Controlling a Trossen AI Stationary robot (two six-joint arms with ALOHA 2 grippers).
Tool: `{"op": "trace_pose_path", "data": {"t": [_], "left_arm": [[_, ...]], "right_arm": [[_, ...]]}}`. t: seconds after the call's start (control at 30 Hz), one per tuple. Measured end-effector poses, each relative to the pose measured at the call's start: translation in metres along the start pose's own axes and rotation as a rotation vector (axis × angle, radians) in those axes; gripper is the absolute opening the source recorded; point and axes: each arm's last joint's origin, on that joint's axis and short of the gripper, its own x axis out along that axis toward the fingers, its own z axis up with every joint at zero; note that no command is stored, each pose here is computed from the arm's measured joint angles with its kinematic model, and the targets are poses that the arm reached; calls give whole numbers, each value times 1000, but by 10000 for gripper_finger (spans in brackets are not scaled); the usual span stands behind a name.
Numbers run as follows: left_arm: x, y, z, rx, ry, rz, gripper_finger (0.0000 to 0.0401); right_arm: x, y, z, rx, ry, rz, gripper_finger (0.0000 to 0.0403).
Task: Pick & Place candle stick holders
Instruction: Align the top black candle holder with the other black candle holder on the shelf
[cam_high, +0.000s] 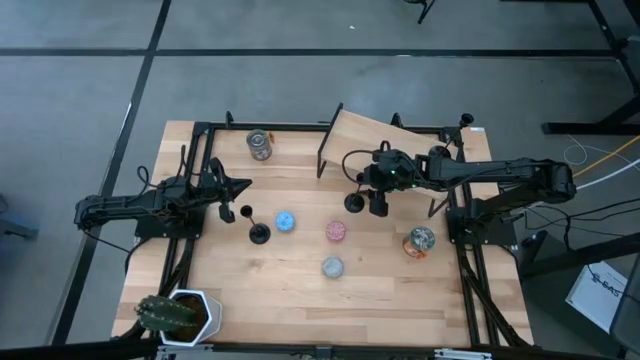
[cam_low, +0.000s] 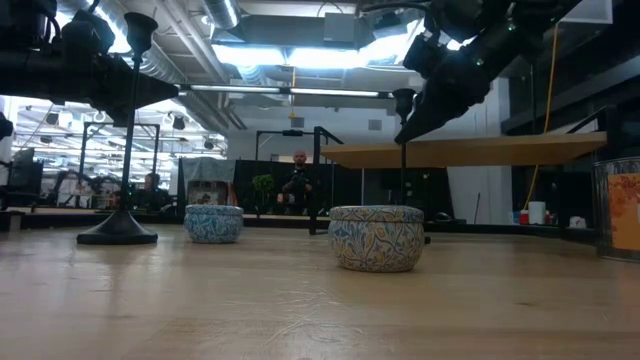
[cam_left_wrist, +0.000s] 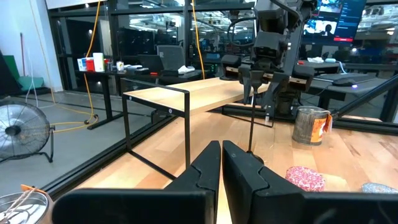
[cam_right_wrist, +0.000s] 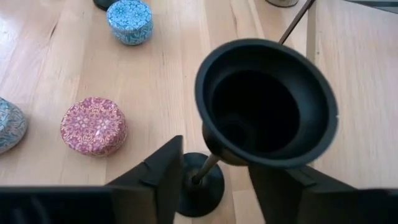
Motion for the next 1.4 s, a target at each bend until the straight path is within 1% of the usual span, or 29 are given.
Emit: {"op": "trace_pose_path", "data": {"t": [0.23,0.3,0.37,0.5,0.6,0.7,0.87,1.03,1.17,1.23,1.3,1.4], "left_arm": [[0,0,0,0,0,0,12],[0,0,0,0,0,0,10],[0,0,0,0,0,0,9],[0,0,0,0,0,0,9],[0,0,0,0,0,0,8],[0,0,0,0,0,0,8],[0,0,0,0,0,0,9],[0,0,0,0,0,0,12],[0,0,0,0,0,0,12],[0,0,0,0,0,0,11],[0,0,0,0,0,0,11],[0,0,0,0,0,0,13]], "right_arm": [[0,0,0,-1,0,0,58],[0,0,0,-3,-2,3,40],[0,0,0,-4,-5,5,31],[0,0,0,4,-5,7,27],[-1,0,1,45,-5,9,26],[-2,1,6,79,-20,69,26],[-13,4,19,83,-6,198,25],[-30,3,37,77,49,245,25],[-47,4,50,14,70,347,24],[-57,4,55,-3,91,377,24],[-69,4,60,-17,107,387,24],[-90,4,66,-25,93,387,24]]}}
